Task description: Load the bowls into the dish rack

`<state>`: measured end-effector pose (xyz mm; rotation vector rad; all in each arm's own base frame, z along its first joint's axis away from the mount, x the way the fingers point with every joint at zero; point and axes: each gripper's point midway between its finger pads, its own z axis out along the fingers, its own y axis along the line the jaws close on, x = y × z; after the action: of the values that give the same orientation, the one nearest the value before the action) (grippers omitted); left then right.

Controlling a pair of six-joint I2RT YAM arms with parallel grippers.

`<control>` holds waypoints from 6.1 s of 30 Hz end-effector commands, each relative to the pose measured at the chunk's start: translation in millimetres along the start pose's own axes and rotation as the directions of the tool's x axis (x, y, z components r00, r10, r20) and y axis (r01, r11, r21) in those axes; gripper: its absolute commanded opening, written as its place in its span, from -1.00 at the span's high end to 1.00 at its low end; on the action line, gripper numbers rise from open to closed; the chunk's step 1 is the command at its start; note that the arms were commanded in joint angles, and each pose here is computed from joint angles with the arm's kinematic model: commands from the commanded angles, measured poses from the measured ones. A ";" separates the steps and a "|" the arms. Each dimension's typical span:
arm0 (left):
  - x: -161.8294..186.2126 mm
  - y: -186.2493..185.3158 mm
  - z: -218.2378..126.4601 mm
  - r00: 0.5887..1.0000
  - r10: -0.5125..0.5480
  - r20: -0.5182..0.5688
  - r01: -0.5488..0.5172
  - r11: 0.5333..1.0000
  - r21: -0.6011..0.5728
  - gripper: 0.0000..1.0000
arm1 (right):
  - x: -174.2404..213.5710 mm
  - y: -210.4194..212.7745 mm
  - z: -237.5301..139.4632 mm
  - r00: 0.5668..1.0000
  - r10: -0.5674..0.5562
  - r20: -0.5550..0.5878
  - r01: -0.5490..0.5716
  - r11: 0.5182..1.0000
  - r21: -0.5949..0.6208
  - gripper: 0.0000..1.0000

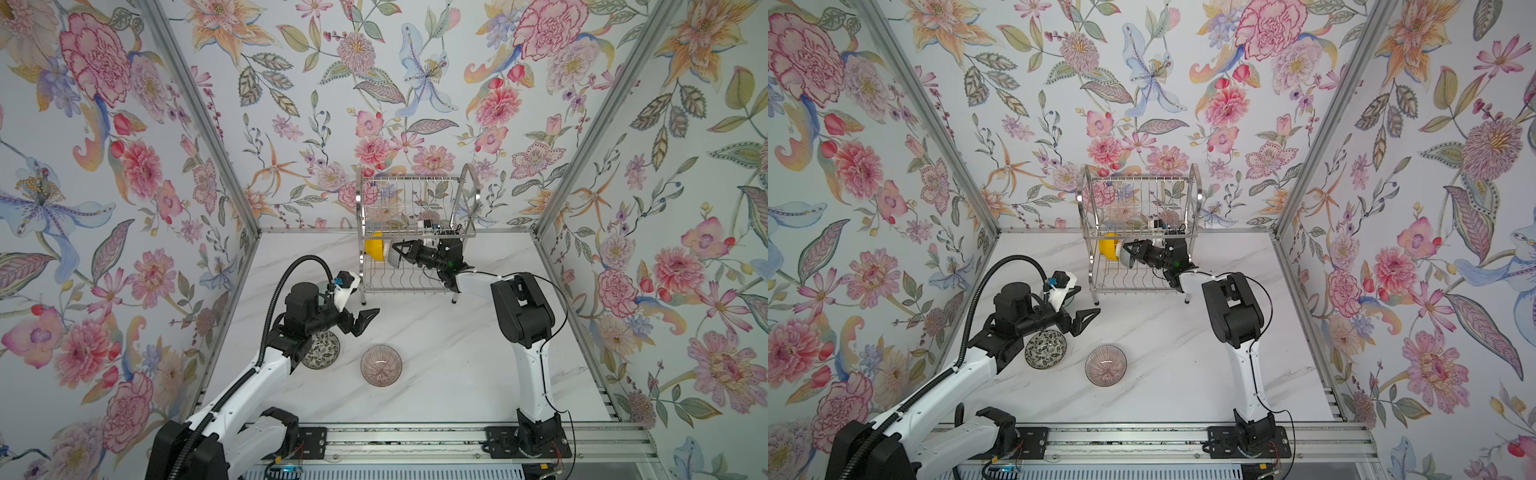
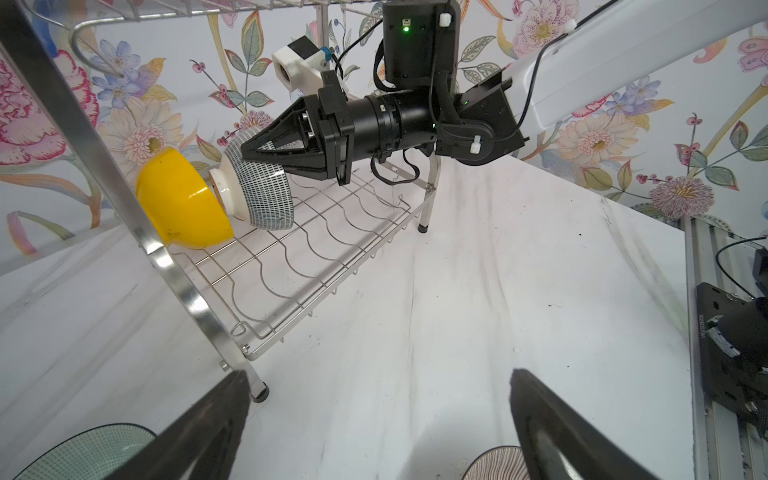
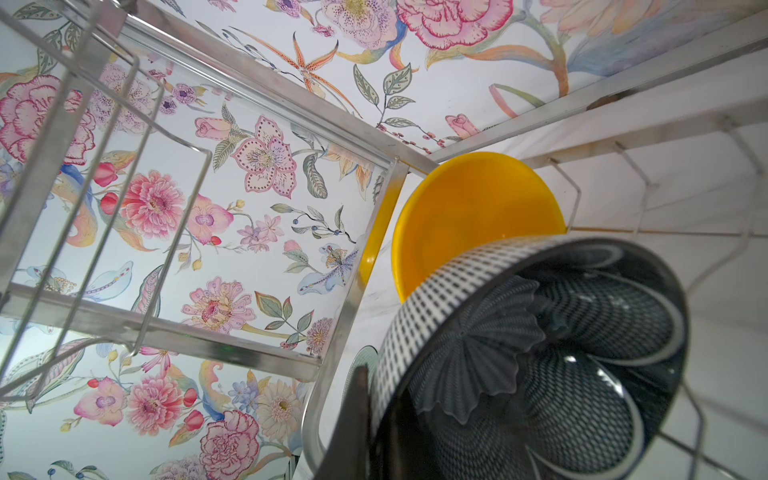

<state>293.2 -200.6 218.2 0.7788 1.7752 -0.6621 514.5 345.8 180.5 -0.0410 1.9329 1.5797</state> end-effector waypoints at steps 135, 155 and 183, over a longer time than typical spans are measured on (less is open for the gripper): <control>-18.2 27.7 -19.1 0.999 0.017 0.051 -0.006 0.977 -0.213 -0.98 | -37.0 23.7 -26.3 0.904 0.200 0.379 -0.153 0.977 -0.149 -0.12; -19.2 41.9 -25.1 0.999 0.004 0.048 0.011 0.954 -0.299 -0.98 | 12.7 33.0 -54.6 0.928 0.128 0.350 -0.116 0.992 -0.056 -0.28; -29.6 67.1 -30.2 0.975 -0.223 -0.019 0.193 0.881 -0.433 -0.98 | 179.3 35.1 -117.4 0.770 -0.465 -0.437 0.607 0.744 0.278 -0.24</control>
<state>333.9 -145.4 246.7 0.3608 1.9333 -0.3762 320.8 332.7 164.6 -0.5160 2.0862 0.9907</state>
